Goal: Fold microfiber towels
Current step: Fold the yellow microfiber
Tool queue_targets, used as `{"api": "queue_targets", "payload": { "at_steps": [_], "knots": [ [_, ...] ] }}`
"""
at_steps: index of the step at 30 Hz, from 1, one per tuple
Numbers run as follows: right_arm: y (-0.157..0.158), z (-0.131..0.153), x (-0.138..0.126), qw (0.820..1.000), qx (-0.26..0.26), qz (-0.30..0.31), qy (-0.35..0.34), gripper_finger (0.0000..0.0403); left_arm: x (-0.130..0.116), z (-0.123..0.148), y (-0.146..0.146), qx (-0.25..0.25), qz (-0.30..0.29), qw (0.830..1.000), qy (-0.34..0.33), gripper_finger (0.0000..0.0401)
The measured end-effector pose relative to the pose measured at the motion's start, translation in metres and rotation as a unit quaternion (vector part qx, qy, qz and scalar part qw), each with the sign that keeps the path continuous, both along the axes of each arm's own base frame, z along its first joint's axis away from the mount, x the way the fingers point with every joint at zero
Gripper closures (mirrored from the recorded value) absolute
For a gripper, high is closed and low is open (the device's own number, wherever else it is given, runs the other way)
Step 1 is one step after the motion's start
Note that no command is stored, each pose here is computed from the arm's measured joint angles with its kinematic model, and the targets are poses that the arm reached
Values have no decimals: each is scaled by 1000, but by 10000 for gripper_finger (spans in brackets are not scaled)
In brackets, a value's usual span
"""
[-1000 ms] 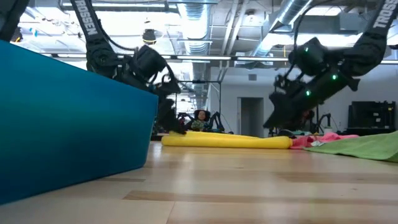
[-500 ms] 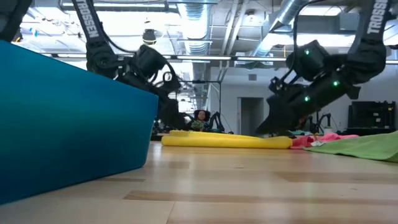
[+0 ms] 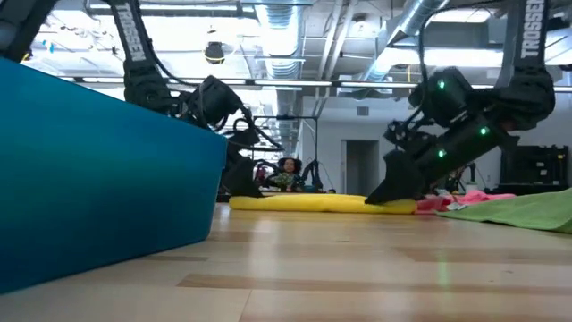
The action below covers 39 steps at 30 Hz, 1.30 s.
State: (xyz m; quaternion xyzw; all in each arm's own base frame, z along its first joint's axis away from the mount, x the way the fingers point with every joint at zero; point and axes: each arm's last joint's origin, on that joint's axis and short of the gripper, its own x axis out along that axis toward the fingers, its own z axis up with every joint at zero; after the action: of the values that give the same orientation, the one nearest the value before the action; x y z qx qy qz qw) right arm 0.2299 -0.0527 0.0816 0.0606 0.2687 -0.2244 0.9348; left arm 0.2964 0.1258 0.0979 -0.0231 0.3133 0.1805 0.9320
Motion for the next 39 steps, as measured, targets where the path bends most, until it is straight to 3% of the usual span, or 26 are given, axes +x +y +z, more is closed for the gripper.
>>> {"api": "queue_targets", "payload": {
  "at_steps": [6, 11, 16, 24, 28, 32, 39],
  "knots": [
    [3, 27, -5, 1000, -20, 17, -9, 296, -10, 40, -6, -1, -15, 1000, -11, 369],
    [14, 40, -1, 996, -60, 62, -36, 296, 3, 64, -23, -19, -77, 990, -119, 369],
    [16, 31, 0, 997, -63, 33, -23, 296, 31, 44, -55, 27, -49, 984, -172, 371],
    [23, 23, 1, 998, -67, 13, -6, 296, 74, 6, -93, 81, 27, 985, -152, 399],
    [26, 23, 1, 997, -77, -2, -4, 296, 95, -7, -100, 66, 52, 984, -158, 399],
    [29, 22, 1, 997, -82, -1, -2, 296, 112, -25, -106, 78, 74, 989, -102, 401],
    [37, 22, 0, 996, -84, 12, 7, 296, 121, -33, -106, 55, 89, 993, -60, 401]
  ]
}}
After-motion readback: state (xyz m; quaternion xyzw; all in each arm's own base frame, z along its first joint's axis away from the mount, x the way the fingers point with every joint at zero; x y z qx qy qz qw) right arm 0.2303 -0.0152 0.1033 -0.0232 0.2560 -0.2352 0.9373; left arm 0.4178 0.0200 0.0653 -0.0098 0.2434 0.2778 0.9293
